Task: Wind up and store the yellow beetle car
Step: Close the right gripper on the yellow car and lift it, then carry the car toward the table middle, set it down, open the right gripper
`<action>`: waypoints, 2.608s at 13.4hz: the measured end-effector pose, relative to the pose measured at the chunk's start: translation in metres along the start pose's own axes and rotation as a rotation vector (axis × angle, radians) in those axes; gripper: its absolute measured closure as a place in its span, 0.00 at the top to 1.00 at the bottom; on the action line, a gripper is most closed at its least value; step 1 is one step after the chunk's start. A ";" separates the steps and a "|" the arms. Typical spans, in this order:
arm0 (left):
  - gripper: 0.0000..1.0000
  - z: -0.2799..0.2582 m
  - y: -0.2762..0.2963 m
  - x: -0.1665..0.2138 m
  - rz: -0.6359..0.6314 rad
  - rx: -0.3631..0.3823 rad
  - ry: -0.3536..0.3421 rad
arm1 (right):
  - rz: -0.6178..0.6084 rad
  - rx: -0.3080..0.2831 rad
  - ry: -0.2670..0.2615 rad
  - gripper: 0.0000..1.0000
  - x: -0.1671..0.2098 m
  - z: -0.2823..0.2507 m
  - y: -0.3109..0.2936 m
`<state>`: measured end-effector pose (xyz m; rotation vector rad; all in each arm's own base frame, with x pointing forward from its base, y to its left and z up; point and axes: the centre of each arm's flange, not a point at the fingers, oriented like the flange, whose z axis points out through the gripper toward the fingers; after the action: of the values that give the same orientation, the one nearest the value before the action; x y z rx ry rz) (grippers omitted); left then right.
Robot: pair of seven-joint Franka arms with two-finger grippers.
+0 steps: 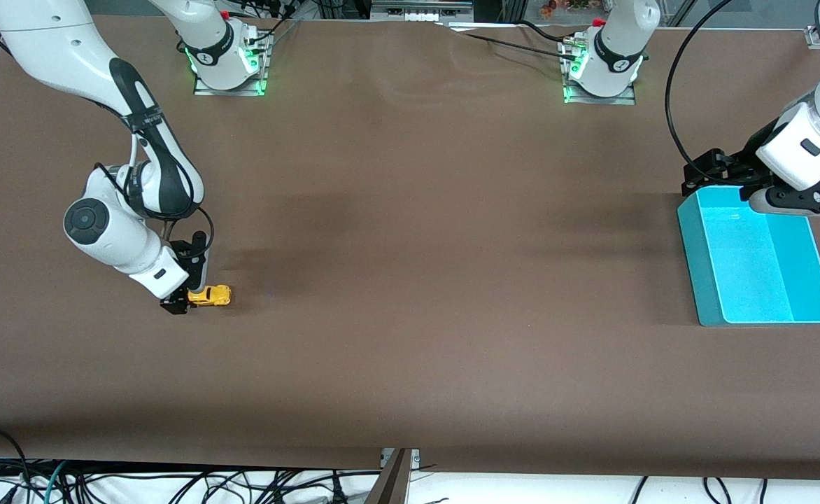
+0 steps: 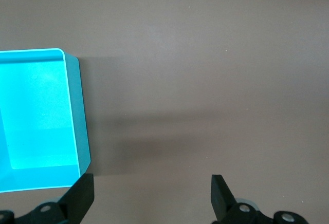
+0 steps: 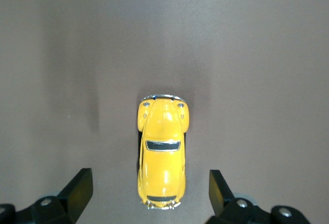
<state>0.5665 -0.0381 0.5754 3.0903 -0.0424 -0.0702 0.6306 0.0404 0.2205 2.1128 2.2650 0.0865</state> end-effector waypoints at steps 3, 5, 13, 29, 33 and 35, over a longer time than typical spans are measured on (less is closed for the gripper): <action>1.00 0.000 0.000 0.000 0.000 0.000 0.000 | -0.023 0.003 0.028 1.00 -0.003 0.008 -0.001; 1.00 0.000 0.000 0.000 0.000 0.000 0.000 | -0.032 -0.001 0.032 1.00 -0.003 0.010 -0.001; 1.00 0.000 0.000 0.000 0.000 0.000 0.000 | -0.050 -0.005 0.033 0.77 -0.007 0.021 -0.002; 1.00 0.000 0.000 0.000 0.000 0.000 0.000 | -0.050 -0.016 0.035 0.42 -0.007 0.018 0.000; 1.00 0.000 0.000 0.000 0.000 0.000 0.000 | -0.035 -0.016 0.034 0.42 -0.017 0.018 0.000; 1.00 0.000 0.000 0.000 0.000 0.000 0.000 | -0.032 -0.016 0.033 0.42 -0.020 0.018 0.000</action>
<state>0.5665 -0.0380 0.5754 3.0903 -0.0420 -0.0705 0.6328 0.0203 0.2020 2.0816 2.3081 0.1388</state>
